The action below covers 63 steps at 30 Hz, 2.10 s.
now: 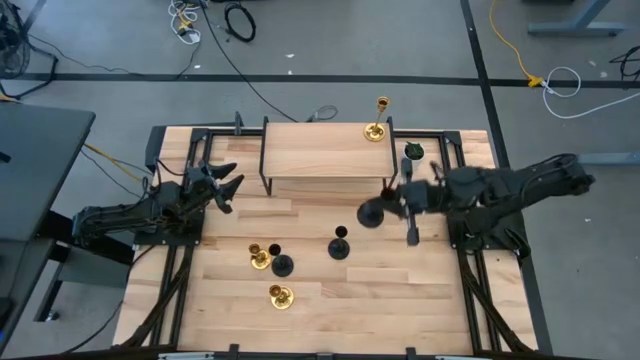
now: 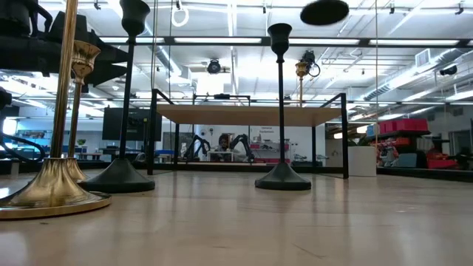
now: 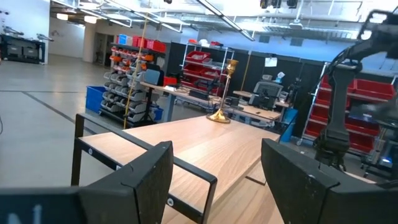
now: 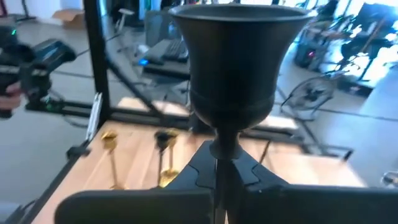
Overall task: Pick & Place candle stick holders
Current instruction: Put the bottom black candle holder on the shelf
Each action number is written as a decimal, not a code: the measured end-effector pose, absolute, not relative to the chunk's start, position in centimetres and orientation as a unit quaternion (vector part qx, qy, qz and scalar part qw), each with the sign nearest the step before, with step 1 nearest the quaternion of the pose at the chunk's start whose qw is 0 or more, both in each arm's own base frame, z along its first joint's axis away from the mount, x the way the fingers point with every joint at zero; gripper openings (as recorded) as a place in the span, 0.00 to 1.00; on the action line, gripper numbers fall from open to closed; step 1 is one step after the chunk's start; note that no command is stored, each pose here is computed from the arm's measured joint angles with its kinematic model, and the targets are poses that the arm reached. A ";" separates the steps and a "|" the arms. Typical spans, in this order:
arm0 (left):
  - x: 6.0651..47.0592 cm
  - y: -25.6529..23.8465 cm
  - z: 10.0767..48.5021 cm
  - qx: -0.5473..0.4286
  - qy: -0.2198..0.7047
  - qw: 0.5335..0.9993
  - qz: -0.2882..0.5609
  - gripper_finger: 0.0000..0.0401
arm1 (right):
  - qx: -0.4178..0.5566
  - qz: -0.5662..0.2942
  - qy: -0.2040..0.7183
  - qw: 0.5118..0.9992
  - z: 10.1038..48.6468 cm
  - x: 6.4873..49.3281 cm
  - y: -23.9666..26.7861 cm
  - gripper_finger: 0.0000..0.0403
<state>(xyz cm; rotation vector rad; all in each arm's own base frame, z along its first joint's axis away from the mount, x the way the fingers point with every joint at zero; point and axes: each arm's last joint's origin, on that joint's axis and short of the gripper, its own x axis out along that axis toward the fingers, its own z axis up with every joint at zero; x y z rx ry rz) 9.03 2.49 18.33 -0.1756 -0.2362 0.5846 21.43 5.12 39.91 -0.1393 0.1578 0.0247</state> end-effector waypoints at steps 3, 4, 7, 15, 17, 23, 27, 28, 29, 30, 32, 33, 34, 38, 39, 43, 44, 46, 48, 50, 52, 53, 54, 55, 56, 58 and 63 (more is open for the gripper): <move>9.0 2.5 18.3 -0.086 -0.116 0.947 0.287 0.61 | -0.071 -0.007 0.062 0.995 41.4 21.3 4.0 0.00; 9.0 2.5 18.3 -0.086 -0.116 0.947 0.287 0.61 | -0.072 -0.010 0.061 0.995 41.7 21.3 3.7 0.00; 9.0 2.5 18.3 -0.086 -0.116 0.947 0.287 0.61 | -0.067 -0.014 0.055 0.996 42.4 21.5 2.4 0.00; 9.0 2.5 18.6 -0.088 -0.129 0.946 0.286 0.61 | -0.048 -0.016 0.071 0.996 42.6 24.4 -1.3 0.00; 9.0 2.5 18.6 -0.089 -0.131 0.945 0.286 0.61 | -0.049 -0.006 0.073 0.996 42.7 25.4 -2.2 0.00; 9.0 2.4 18.6 -0.087 -0.131 0.950 0.270 0.61 | -0.041 0.014 0.076 0.996 43.1 28.3 -4.6 0.00; 9.0 2.4 18.7 -0.092 -0.136 0.949 0.268 0.61 | -0.038 0.030 0.080 0.996 43.0 30.2 -5.9 0.00; 9.0 2.4 18.9 -0.096 -0.145 0.949 0.263 0.61 | -0.036 0.035 0.083 0.995 42.8 30.7 -6.2 0.00; 8.9 2.3 19.1 -0.099 -0.159 0.948 0.257 0.61 | -0.035 0.040 0.086 0.995 42.7 31.1 -6.5 0.00; 8.9 2.3 19.4 -0.100 -0.173 0.947 0.251 0.61 | -0.035 0.046 0.087 0.995 42.5 31.5 -6.7 0.00; 8.7 2.2 19.9 -0.099 -0.184 0.948 0.238 0.61 | -0.035 0.054 0.081 0.995 42.2 32.4 -7.3 0.00; 8.7 2.2 20.3 -0.099 -0.185 0.949 0.234 0.61 | -0.035 0.059 0.079 0.995 42.0 32.8 -7.5 0.00; 8.6 2.2 20.9 -0.093 -0.190 0.950 0.232 0.61 | -0.033 0.065 0.078 0.994 41.8 33.1 -7.8 0.00; 8.8 2.1 22.7 -0.065 -0.180 0.956 0.224 0.61 | -0.021 0.078 0.063 0.995 41.3 34.1 -8.7 0.00; 8.9 2.1 23.2 -0.059 -0.174 0.958 0.221 0.61 | -0.019 0.079 0.061 0.995 41.2 34.2 -9.0 0.00; 10.1 2.2 25.2 -0.040 -0.149 0.963 0.221 0.61 | -0.018 0.080 0.058 0.995 41.0 34.3 -9.6 0.00; 10.5 2.3 25.7 -0.034 -0.140 0.964 0.222 0.61 | -0.019 0.079 0.055 0.995 41.1 34.3 -9.6 0.00; 11.4 2.4 27.0 -0.021 -0.129 0.966 0.224 0.61 | -0.021 0.077 0.051 0.995 41.2 34.3 -9.8 0.00; 12.4 2.5 28.5 -0.015 -0.121 0.967 0.225 0.61 | -0.023 0.077 0.046 0.996 41.3 34.3 -9.8 0.00; 13.6 2.7 29.7 -0.012 -0.110 0.968 0.226 0.61 | -0.024 0.077 0.043 0.996 41.4 34.3 -9.8 0.00; 14.8 2.8 30.8 -0.002 -0.098 0.970 0.222 0.61 | -0.025 0.077 0.042 0.996 41.4 34.3 -9.8 0.00; 15.4 2.8 31.4 0.007 -0.094 0.972 0.215 0.61 | -0.025 0.077 0.042 0.996 41.4 34.3 -9.8 0.00; 15.9 2.9 31.9 0.013 -0.092 0.973 0.210 0.61 | -0.025 0.077 0.042 0.996 41.4 34.3 -9.8 0.00; 16.5 2.9 32.3 0.019 -0.089 0.974 0.207 0.61 | -0.024 0.077 0.041 0.996 41.4 34.3 -9.8 0.00; 17.1 3.0 32.7 0.023 -0.084 0.975 0.206 0.61 | -0.023 0.077 0.040 0.996 41.4 34.3 -9.8 0.00; 18.3 3.2 33.2 0.026 -0.074 0.976 0.205 0.61 | -0.018 0.076 0.035 0.996 41.5 34.3 -9.8 0.00; 21.3 3.6 33.8 0.028 -0.049 0.977 0.205 0.61 | -0.016 0.076 0.037 0.996 41.5 34.3 -9.8 0.00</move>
